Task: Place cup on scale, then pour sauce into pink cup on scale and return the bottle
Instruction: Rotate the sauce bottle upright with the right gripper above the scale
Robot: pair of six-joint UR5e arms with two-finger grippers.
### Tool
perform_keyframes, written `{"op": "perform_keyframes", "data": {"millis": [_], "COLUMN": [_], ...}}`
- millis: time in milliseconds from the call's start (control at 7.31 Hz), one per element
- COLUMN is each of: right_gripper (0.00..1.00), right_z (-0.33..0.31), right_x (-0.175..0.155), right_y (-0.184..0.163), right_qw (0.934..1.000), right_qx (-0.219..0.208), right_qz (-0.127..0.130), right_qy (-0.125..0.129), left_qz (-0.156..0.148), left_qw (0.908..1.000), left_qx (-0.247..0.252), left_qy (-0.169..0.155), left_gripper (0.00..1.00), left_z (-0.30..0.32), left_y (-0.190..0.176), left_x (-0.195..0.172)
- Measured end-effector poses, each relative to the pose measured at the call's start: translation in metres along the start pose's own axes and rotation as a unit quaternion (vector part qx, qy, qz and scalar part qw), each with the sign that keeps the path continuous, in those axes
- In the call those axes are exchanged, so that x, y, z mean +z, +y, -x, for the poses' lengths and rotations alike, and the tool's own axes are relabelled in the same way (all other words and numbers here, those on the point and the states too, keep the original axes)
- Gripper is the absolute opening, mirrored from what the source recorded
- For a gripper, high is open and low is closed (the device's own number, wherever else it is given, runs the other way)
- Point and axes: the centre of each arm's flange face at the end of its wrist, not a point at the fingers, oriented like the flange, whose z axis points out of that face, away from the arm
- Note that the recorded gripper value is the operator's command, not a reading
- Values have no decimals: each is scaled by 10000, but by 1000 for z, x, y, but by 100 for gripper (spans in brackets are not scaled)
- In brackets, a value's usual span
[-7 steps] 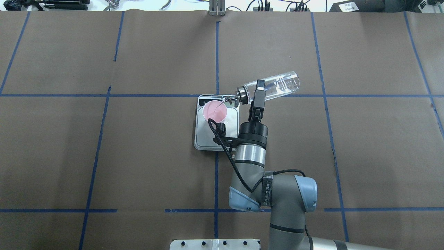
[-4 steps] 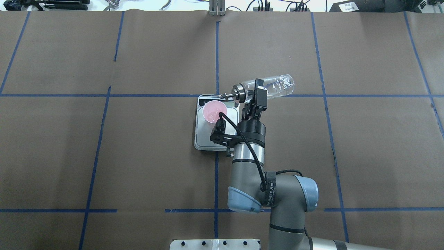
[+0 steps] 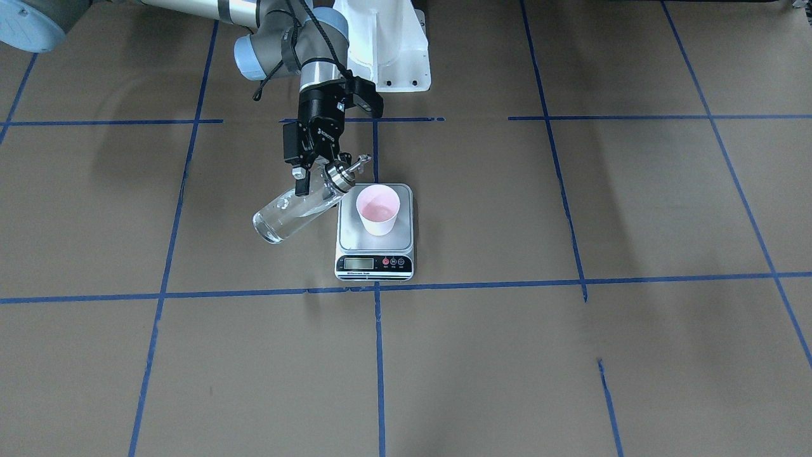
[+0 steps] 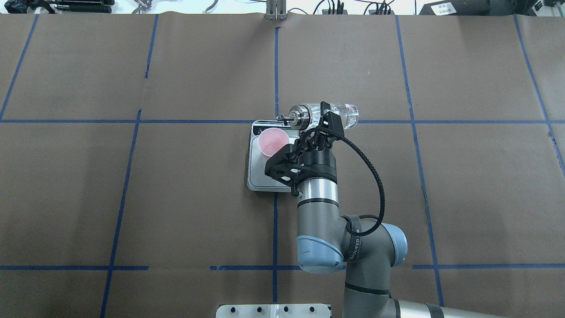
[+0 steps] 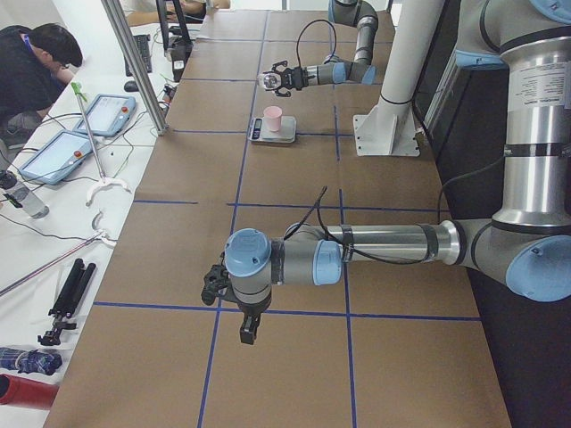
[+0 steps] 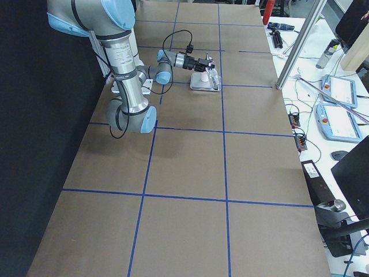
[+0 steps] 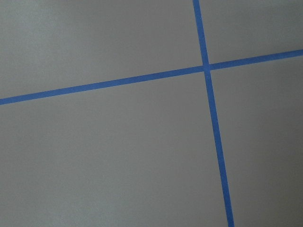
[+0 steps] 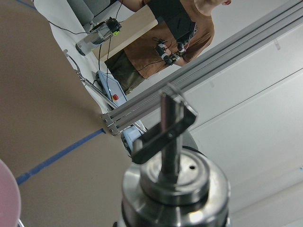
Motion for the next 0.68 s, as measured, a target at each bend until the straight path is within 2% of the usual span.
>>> {"op": "perform_keyframes", "data": {"millis": [274, 547, 684], "right_gripper": [0, 0, 0], "right_z": [1, -3, -8], "right_x": [1, 13, 21], "right_y": [9, 26, 34], "right_qw": [9949, 9898, 9876], "right_qx": [950, 1307, 1446], "right_qz": [51, 224, 302], "right_qy": [-335, -525, -538], "left_qz": [-3, -12, -16], "left_qw": [10000, 10000, 10000], "left_qx": [5, 14, 17], "left_qy": [-1, -1, 1], "left_gripper": [100, 100, 100], "left_z": [0, 0, -1], "left_y": [0, 0, 0], "left_x": [0, -1, -1]}}
